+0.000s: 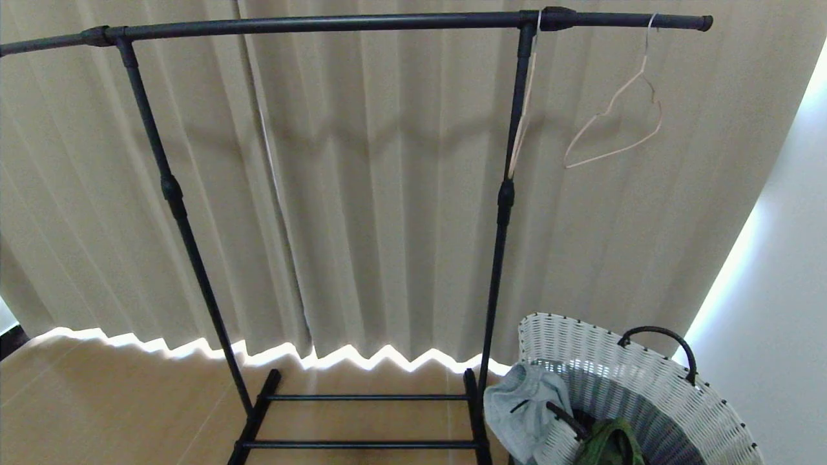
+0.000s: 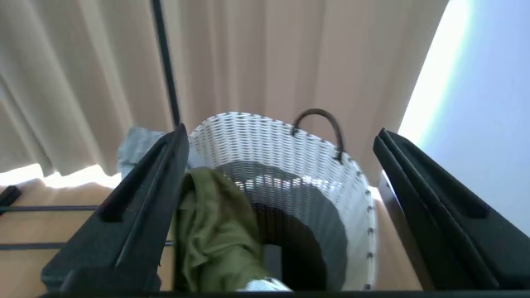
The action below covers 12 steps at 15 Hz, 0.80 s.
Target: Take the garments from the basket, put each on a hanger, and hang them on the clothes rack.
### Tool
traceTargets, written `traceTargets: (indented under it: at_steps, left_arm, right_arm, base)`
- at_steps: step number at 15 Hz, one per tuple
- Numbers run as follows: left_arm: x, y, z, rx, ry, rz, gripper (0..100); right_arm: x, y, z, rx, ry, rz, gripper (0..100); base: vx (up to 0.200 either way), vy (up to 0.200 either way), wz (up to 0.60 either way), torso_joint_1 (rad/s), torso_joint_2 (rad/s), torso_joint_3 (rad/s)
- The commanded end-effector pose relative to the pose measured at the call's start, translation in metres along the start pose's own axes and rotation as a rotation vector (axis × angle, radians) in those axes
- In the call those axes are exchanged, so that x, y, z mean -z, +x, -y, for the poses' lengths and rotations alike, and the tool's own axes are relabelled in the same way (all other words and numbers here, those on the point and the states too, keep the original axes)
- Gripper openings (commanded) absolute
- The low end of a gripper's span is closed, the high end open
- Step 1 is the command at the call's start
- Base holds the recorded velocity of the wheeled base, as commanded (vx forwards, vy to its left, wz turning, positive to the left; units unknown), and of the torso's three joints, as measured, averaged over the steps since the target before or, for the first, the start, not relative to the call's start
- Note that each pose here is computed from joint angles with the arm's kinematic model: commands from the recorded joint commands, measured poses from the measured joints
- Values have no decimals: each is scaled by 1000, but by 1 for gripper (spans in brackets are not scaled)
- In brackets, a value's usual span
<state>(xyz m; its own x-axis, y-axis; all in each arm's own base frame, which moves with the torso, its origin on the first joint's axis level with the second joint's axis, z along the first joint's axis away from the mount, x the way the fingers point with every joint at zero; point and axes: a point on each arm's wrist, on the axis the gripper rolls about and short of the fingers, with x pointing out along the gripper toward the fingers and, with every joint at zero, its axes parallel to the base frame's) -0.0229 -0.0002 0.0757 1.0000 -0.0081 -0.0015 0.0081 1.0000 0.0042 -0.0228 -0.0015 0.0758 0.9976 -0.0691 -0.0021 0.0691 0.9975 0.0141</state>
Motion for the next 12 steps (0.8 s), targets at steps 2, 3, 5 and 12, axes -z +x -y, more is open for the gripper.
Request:
traceTargets:
  at_steps: [2, 3, 5, 12]
  left_arm:
    - [0, 0, 0, 1, -1, 0, 100]
    - [0, 0, 0, 0, -1, 0, 100]
    - [0, 0, 0, -2, -3, 0, 100]
    - [0, 0, 0, -7, -4, 0, 100]
  right_arm:
    - [0, 0, 0, 0, 1, -2, 100]
    - [0, 0, 0, 0, 1, -2, 100]
    - [0, 0, 0, 0, -1, -1, 100]
    - [0, 0, 0, 1, 2, -2, 100]
  base:
    - [0, 0, 0, 0, 0, 0]
    - [0, 0, 0, 0, 0, 0]
    - [0, 0, 0, 0, 0, 0]
    - [86, 86, 0, 3, 2, 1]
